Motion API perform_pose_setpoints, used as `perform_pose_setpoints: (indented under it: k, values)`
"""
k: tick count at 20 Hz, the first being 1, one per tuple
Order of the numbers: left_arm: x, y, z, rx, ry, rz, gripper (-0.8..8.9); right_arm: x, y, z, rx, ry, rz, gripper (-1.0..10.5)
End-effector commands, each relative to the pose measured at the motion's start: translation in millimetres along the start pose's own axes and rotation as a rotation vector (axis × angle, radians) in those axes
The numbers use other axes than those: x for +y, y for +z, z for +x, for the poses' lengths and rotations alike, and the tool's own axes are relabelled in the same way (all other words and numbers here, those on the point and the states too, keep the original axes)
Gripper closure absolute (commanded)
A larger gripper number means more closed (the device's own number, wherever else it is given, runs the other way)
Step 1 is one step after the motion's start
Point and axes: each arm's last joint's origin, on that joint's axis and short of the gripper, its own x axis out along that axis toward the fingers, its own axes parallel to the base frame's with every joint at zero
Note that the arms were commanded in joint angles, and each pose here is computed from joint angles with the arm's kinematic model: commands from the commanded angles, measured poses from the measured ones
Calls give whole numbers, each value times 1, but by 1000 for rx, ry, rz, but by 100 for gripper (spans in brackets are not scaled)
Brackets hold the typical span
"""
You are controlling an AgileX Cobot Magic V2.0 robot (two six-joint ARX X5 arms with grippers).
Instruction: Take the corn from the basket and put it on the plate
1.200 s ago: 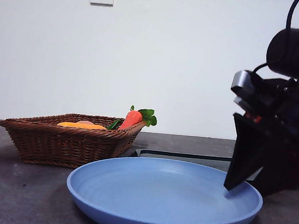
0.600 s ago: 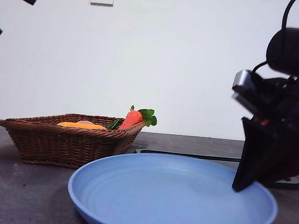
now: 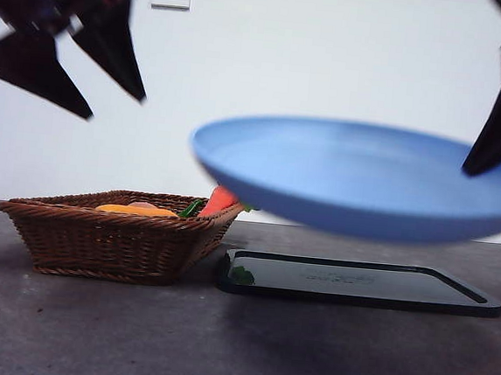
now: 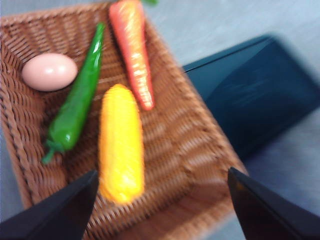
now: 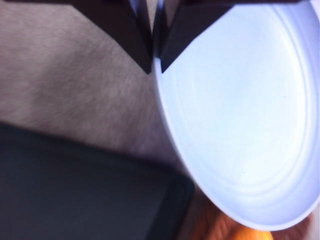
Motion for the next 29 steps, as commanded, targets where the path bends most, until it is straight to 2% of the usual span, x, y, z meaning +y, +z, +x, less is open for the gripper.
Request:
perform_pose_setpoints:
  k: [1, 6, 12, 18, 22, 24, 29]
  values:
    - [5, 14, 26, 46, 24, 48, 410, 5, 2, -15, -60, 5, 1, 945]
    - [16, 24, 77, 167, 48, 54, 410, 5, -2, -27, -98, -10, 11, 945]
    - [18, 10, 116, 286, 69, 62, 410, 4, -2, -27, -97, -15, 16, 945]
    - [18, -1, 133, 345, 57, 63, 423, 3, -2, -27, -102, -42, 14, 945]
    - [18, -4, 135, 369, 55, 59, 549, 3, -2, -27, -103, -42, 13, 945]
    - [17, -4, 134, 379, 56, 45, 582, 3, -1, -27, -103, -42, 13, 945]
    - [15, 6, 123, 353, 62, 21, 584, 3, -1, -27, -103, -48, 18, 945]
